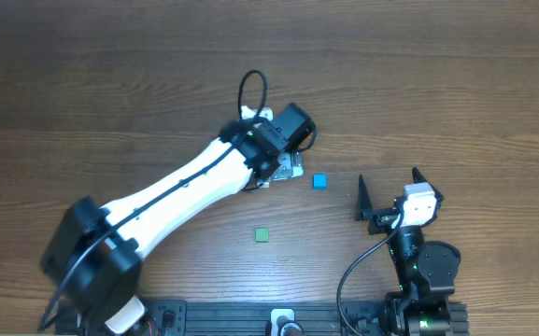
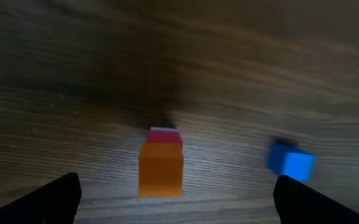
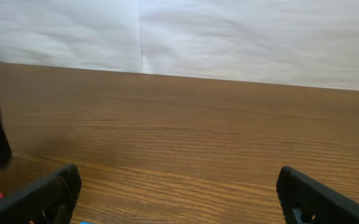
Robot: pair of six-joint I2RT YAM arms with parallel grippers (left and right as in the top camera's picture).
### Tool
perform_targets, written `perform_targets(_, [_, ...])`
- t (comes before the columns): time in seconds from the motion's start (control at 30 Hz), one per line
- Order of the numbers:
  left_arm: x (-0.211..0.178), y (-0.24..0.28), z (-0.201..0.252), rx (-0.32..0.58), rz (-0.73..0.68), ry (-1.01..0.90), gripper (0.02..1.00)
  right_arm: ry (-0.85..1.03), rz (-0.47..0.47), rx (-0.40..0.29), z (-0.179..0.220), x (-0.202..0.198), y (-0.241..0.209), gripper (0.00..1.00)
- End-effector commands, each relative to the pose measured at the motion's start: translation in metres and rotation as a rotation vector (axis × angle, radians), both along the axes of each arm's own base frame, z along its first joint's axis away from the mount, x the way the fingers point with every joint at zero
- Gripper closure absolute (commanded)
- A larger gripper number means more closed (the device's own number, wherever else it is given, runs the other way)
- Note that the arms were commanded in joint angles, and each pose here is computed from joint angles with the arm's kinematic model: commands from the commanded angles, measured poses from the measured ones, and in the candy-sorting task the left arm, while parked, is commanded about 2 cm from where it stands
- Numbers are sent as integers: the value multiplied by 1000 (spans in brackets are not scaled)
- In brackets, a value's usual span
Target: Stack Cubes
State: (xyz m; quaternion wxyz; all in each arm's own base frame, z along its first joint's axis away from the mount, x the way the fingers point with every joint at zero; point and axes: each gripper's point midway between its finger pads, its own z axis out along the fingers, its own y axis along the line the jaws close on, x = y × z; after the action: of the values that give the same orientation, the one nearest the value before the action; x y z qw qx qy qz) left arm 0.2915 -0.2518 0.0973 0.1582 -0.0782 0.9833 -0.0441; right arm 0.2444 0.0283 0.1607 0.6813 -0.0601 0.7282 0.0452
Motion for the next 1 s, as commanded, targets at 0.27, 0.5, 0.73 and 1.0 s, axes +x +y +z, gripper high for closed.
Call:
perform_targets(0.27, [52, 117, 181, -123, 83, -520, 20, 0, 0, 0, -2, 0, 0, 9])
perform_targets(0.5, [32, 198, 262, 30, 13, -833, 20, 0, 0, 0, -2, 0, 0, 7])
perform_targets(0.73, [-15, 222, 243, -6, -20, -1046, 20, 0, 0, 0, -2, 0, 0, 9])
perform_targets(1.0, [-43, 224, 177, -51, -43, -1195, 20, 0, 0, 0, -2, 0, 0, 7])
